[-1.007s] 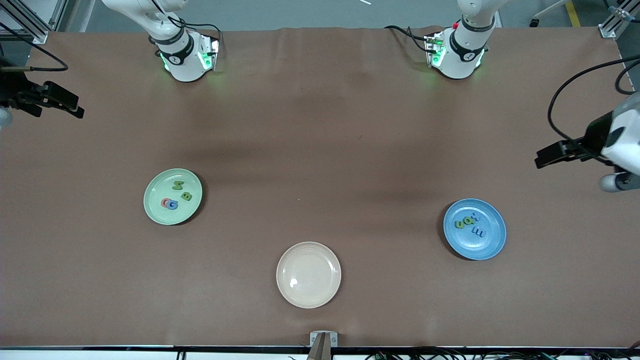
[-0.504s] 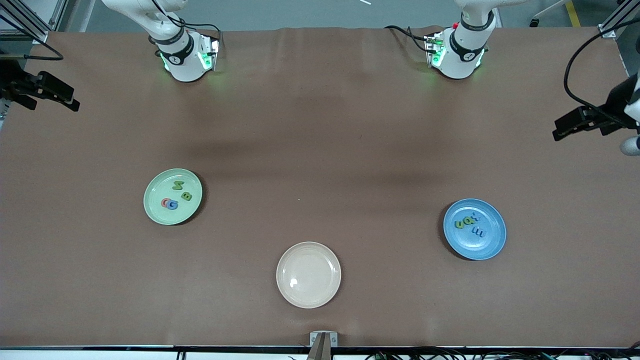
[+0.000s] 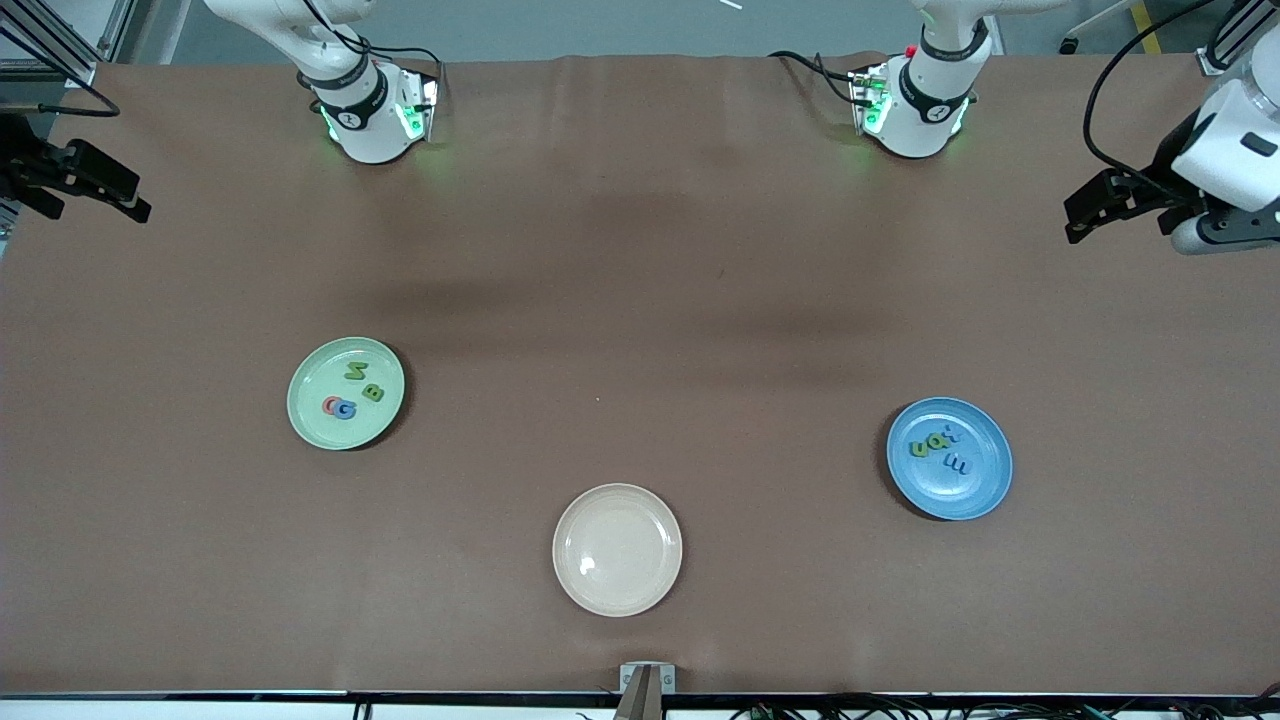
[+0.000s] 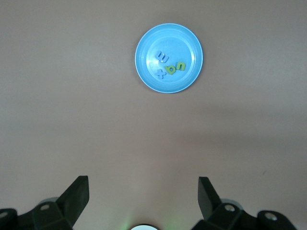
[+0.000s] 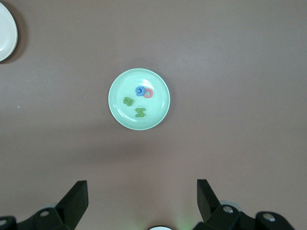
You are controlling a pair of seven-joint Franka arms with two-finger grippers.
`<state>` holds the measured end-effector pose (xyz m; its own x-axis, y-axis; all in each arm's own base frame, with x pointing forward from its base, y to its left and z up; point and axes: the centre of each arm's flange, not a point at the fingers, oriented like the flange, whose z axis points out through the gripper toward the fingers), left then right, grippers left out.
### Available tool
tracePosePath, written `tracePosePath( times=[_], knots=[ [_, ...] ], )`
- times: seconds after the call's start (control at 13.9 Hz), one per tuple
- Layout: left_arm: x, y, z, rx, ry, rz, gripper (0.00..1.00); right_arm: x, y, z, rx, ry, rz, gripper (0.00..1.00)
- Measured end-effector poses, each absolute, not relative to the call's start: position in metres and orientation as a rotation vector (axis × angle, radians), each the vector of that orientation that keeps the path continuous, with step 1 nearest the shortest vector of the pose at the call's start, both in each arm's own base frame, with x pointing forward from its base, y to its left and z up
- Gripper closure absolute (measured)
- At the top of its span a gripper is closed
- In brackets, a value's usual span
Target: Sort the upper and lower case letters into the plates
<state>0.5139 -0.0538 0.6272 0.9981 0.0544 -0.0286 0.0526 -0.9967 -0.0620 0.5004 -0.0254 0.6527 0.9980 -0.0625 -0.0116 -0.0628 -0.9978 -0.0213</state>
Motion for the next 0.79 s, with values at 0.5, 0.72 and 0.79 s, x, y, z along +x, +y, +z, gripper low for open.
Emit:
tracePosePath(
  times=[0.5,0.72,0.79],
  knots=[
    [0.513,-0.056,0.626,-3.079,-0.079,0.046,0.0,0.526,-0.025,0.641,-3.135,0.077,0.037,0.0],
    [0.514,-0.056,0.625,-3.08,-0.08,0.041,0.0,0.527,-0.023,0.634,-3.141,0.067,0.051,0.0],
    [0.515,-0.056,0.625,-3.08,-0.08,0.039,0.0,0.527,-0.023,0.633,-3.141,0.067,0.054,0.0]
  ],
)
